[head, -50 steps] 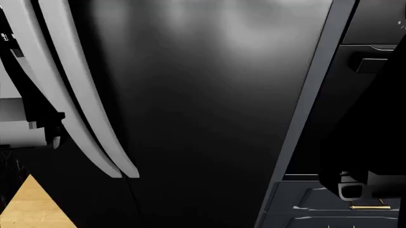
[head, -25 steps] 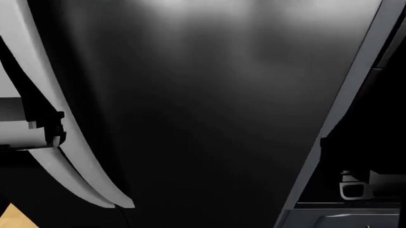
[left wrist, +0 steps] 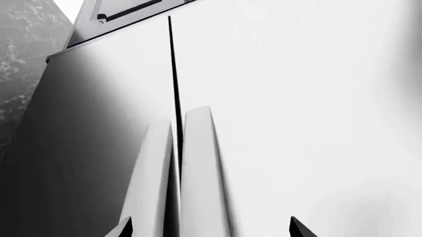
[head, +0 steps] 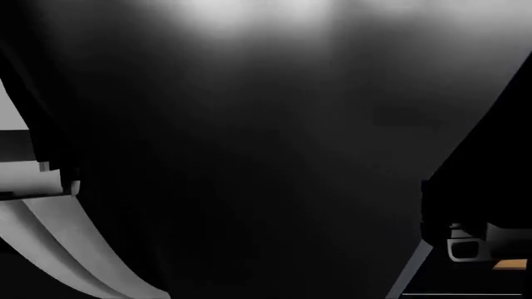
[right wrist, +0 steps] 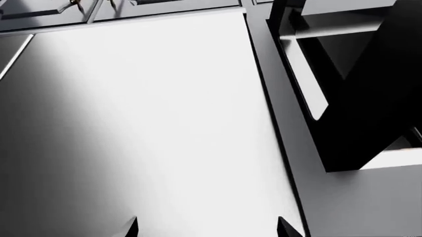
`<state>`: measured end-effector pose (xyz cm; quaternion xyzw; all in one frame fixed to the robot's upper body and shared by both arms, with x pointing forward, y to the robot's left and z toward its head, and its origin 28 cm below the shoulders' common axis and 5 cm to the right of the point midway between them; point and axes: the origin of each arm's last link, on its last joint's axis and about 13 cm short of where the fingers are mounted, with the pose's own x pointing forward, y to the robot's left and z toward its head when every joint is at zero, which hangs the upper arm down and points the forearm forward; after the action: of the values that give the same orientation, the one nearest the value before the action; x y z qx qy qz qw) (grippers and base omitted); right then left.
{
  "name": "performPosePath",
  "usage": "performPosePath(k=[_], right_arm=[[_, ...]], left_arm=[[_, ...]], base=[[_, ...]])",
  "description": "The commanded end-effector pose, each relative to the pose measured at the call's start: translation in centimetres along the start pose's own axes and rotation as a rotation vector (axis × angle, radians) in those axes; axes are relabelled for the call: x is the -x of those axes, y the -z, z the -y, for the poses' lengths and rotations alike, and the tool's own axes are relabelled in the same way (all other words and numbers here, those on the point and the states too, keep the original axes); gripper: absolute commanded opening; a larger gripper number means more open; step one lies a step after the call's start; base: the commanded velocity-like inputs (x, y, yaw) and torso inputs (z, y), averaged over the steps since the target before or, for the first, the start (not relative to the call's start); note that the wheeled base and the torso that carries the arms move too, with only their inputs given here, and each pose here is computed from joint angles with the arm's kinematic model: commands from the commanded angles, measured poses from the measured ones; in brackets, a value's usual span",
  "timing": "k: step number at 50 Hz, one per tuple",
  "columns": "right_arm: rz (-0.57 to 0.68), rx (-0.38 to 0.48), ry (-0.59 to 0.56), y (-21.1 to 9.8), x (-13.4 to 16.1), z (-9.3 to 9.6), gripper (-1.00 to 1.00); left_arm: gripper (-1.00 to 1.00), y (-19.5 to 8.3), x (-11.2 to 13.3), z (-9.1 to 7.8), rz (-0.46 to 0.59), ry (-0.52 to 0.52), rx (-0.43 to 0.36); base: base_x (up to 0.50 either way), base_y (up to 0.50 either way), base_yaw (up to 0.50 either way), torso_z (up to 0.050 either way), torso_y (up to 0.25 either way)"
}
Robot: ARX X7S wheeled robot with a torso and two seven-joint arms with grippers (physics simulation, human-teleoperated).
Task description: Close the microwave door
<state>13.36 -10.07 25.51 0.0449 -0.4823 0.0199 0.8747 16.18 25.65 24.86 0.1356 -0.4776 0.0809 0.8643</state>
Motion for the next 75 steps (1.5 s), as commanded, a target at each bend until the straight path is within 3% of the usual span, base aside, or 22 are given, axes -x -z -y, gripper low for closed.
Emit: performPosePath(k=[1,27,75], right_arm=[[0.002,-0.007,0.004,-0.03,0.03,-0.01,1.0],[-0.001,-0.006,0.003,-0.03,0.1,0.03,1.0],[0.003,-0.003,-0.001,-0.12,-0.14,0.02,1.0]], left_arm=[[1.0,-0.06,0.04,0.03,0.008,0.0,-0.001],[1.0,-0.13,0.07,-0.09,0.017,-0.011,-0.009],[1.0,-0.36,0.2,-0.1,0.056,-0.005,0.003]], base=[[0.0,0.0,0.0,0.0,0.0],[0.0,0.0,0.0,0.001,0.0],[0.0,0.0,0.0,0.048,0.002]])
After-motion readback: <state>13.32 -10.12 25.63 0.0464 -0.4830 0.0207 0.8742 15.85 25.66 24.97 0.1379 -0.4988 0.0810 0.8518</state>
